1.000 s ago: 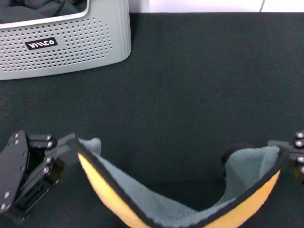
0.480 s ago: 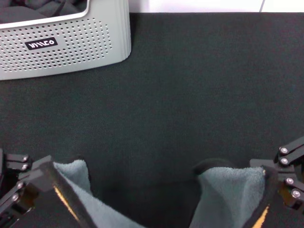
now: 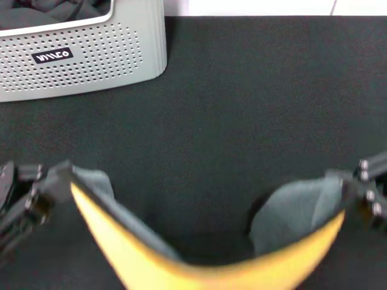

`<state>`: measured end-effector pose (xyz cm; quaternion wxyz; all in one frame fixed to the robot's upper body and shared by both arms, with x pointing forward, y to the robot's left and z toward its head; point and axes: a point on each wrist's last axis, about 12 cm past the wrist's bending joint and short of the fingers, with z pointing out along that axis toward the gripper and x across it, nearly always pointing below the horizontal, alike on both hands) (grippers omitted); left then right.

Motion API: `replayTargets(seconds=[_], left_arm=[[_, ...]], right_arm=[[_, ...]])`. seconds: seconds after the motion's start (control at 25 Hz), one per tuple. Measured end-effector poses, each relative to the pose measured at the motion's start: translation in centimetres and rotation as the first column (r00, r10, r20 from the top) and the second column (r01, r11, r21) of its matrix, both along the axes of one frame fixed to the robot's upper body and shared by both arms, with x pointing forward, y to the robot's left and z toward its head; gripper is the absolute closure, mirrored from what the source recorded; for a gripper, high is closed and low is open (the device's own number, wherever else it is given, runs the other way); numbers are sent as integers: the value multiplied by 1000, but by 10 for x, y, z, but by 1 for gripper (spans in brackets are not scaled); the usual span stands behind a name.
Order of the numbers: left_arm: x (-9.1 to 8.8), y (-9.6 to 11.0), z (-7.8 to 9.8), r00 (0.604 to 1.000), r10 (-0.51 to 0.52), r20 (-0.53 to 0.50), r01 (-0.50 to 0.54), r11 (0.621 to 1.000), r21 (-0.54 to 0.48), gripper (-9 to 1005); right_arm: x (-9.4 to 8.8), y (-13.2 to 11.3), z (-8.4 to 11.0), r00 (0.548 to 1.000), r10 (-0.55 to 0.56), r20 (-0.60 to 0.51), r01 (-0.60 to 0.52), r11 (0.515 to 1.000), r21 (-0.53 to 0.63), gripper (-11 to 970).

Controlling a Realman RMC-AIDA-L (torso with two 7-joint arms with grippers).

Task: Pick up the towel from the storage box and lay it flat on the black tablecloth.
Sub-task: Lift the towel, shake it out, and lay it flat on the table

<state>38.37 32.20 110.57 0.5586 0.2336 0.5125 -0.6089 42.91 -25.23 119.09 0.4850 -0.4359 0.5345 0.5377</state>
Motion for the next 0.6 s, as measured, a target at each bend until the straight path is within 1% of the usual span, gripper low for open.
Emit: replayTargets(seconds=[0.04, 0.16, 0.2, 0.24, 0.36, 0.44, 0.52, 0.6], left_arm=[[8, 2, -4, 1000, 29, -8, -29, 1000, -3, 955], [31, 1, -14, 996, 87, -13, -87, 996, -2, 955], [45, -5, -17, 994, 111, 11, -111, 994, 11, 955], [48, -6, -18, 993, 118, 19, -119, 993, 19, 955], [73, -22, -24, 981, 176, 75, -182, 980, 79, 955], [89, -34, -29, 966, 237, 102, -249, 961, 121, 955], [99, -43, -33, 949, 291, 124, -308, 940, 146, 955], [111, -52, -38, 916, 370, 156, -395, 902, 175, 954]], right_arm=[[5, -2, -4, 1000, -17, -5, 17, 1000, 9, 937], [30, -8, -21, 997, -72, -21, 73, 997, 38, 936], [40, -9, -29, 996, -88, -34, 90, 995, 49, 936], [51, -9, -37, 994, -103, -47, 106, 993, 57, 936], [80, -5, -57, 988, -137, -65, 141, 988, 70, 936], [94, -1, -66, 986, -151, -68, 154, 986, 57, 936], [106, 4, -73, 984, -169, -54, 171, 985, 32, 935], [116, 8, -77, 978, -209, -24, 209, 978, 2, 935]])
